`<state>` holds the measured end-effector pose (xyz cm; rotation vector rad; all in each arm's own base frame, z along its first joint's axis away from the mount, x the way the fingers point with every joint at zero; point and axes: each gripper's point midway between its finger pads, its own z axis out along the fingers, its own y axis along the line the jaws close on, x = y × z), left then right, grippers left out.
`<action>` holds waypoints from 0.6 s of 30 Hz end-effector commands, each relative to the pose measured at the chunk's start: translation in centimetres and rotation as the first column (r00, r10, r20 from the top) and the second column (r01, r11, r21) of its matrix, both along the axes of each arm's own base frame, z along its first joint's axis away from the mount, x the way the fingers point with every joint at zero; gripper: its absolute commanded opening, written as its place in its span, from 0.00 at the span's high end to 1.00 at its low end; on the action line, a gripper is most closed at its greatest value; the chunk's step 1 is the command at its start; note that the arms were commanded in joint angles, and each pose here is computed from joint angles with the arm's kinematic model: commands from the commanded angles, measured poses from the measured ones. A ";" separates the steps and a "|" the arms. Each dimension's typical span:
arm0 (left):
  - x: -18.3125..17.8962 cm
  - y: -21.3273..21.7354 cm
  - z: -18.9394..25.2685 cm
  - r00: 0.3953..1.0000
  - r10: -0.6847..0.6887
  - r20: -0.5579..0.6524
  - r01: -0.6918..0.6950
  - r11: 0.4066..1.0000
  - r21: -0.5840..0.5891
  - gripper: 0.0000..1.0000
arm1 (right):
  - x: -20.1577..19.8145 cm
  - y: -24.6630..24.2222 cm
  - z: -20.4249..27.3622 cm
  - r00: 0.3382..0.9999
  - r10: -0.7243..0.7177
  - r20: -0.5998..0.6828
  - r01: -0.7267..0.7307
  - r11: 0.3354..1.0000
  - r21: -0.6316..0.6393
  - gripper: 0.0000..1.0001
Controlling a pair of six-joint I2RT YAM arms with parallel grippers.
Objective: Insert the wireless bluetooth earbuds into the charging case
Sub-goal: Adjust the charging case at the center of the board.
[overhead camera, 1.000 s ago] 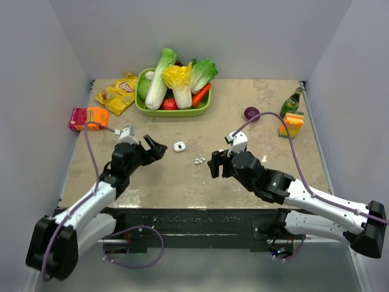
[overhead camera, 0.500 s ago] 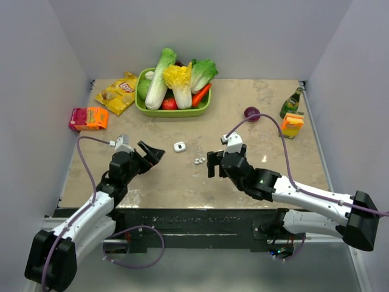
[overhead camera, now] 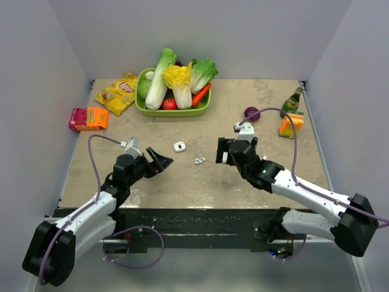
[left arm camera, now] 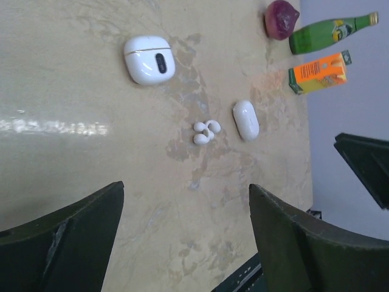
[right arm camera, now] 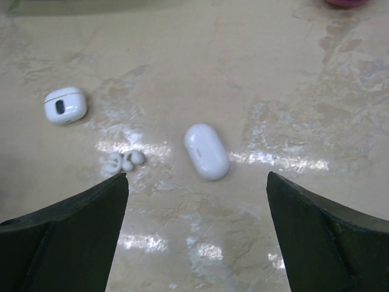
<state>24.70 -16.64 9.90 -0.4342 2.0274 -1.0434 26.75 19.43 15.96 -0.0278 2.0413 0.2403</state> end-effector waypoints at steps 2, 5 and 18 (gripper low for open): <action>0.2 -4.0 3.8 0.984 -0.127 0.121 0.106 0.980 0.167 0.13 | 1.7 -0.9 -1.2 0.998 -0.003 -0.058 0.008 0.996 0.088 0.07; -0.8 -5.5 4.0 0.975 -0.173 0.136 0.143 0.968 0.205 0.11 | 2.0 -0.5 -1.9 0.998 0.010 -0.066 -0.005 0.997 0.075 0.13; -3.6 -5.1 3.6 0.948 -0.236 0.212 0.194 0.960 0.200 0.03 | 4.3 -1.5 -6.0 0.992 -0.035 -0.123 0.041 0.998 0.048 0.49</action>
